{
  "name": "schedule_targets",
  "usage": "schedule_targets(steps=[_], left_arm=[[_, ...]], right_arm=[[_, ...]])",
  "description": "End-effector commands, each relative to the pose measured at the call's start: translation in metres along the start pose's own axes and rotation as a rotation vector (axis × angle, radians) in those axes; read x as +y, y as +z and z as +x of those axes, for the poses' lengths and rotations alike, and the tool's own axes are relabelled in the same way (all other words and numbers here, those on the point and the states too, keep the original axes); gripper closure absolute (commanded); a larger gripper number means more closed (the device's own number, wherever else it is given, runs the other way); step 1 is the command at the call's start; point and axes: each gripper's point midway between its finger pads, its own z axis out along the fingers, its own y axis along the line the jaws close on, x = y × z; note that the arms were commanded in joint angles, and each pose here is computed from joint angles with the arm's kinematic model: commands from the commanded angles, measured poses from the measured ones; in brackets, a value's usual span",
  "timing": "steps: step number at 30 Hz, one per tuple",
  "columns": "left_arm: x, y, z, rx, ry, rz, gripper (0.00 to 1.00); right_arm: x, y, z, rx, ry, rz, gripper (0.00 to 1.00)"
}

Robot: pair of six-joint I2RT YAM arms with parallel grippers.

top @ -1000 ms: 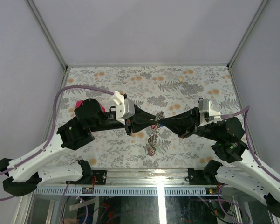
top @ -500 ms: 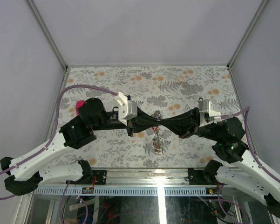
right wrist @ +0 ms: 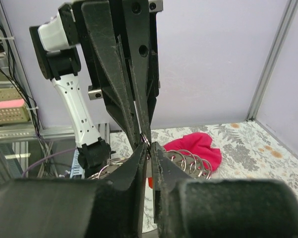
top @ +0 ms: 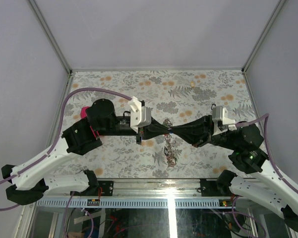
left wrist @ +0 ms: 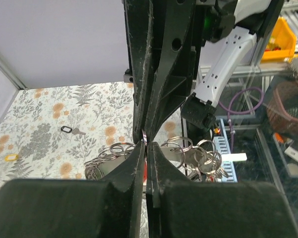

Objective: Put the keys on the keyring

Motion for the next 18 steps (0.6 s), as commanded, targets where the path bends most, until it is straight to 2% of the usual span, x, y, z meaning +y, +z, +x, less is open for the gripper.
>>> schedule_targets(steps=[1, 4, 9, 18], left_arm=[[-0.006, -0.008, 0.017, 0.166, 0.072, 0.064, 1.00], [-0.007, -0.014, 0.023, 0.259, 0.092, 0.095, 1.00], [-0.006, -0.017, 0.038, 0.377, 0.098, 0.135, 1.00], [-0.003, -0.017, 0.040, 0.440, 0.115, 0.158, 1.00]], right_arm=[[0.010, -0.004, -0.047, -0.041, -0.109, -0.025, 0.83], [0.012, -0.007, -0.036, 0.054, -0.107, -0.041, 0.75], [0.018, -0.009, -0.014, 0.201, -0.087, -0.099, 0.70], [0.019, -0.004, 0.012, 0.298, -0.038, -0.155, 0.63]])
